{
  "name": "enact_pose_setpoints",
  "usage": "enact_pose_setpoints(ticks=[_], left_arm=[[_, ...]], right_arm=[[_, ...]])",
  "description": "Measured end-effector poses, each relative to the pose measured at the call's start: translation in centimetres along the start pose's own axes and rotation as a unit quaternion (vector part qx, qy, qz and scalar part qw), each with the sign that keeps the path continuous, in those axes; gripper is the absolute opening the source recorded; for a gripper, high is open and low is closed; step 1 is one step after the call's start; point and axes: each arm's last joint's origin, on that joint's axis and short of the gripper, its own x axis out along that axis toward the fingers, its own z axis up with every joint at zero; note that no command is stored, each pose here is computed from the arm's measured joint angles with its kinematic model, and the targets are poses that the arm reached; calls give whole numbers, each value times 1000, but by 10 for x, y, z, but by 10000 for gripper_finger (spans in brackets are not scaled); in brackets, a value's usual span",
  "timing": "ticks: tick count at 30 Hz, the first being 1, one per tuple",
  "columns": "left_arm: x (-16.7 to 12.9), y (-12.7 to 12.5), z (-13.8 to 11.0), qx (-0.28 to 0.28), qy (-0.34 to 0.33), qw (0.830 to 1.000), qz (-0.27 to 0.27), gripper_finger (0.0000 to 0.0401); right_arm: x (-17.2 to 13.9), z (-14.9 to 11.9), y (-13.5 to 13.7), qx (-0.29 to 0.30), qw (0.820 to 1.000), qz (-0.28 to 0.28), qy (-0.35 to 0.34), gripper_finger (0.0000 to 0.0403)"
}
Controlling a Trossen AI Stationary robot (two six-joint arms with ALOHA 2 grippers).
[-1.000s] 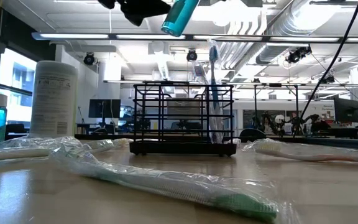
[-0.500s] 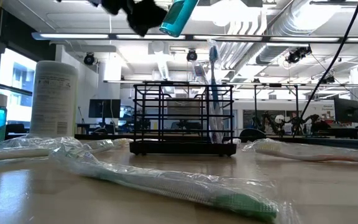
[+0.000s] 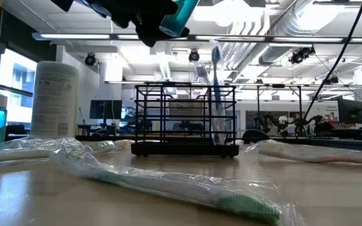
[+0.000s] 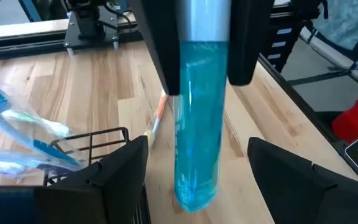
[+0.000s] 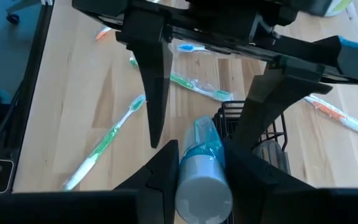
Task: Pick & Place toothbrushing station
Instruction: Put the right blue mouthwash into the black mesh
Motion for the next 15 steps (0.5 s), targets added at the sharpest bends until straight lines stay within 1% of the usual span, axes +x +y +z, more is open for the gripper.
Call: enact_pose_setpoints(ticks=[4, 7, 11, 15], left_arm=[[0, 0, 0, 0, 0, 1000, 0, 250], [0, 0, 0, 1, 0, 1000, 1, 229], [0, 1, 0, 19, 0, 1000, 10, 185], [0, 1, 0, 27, 0, 1000, 13, 128]], right_arm=[[0, 0, 0, 0, 1000, 0, 0, 94], [0, 0, 0, 0, 1000, 0, 0, 94], [0, 0, 0, 0, 1000, 0, 0, 94], [0, 0, 0, 0, 1000, -1, 0, 94]])
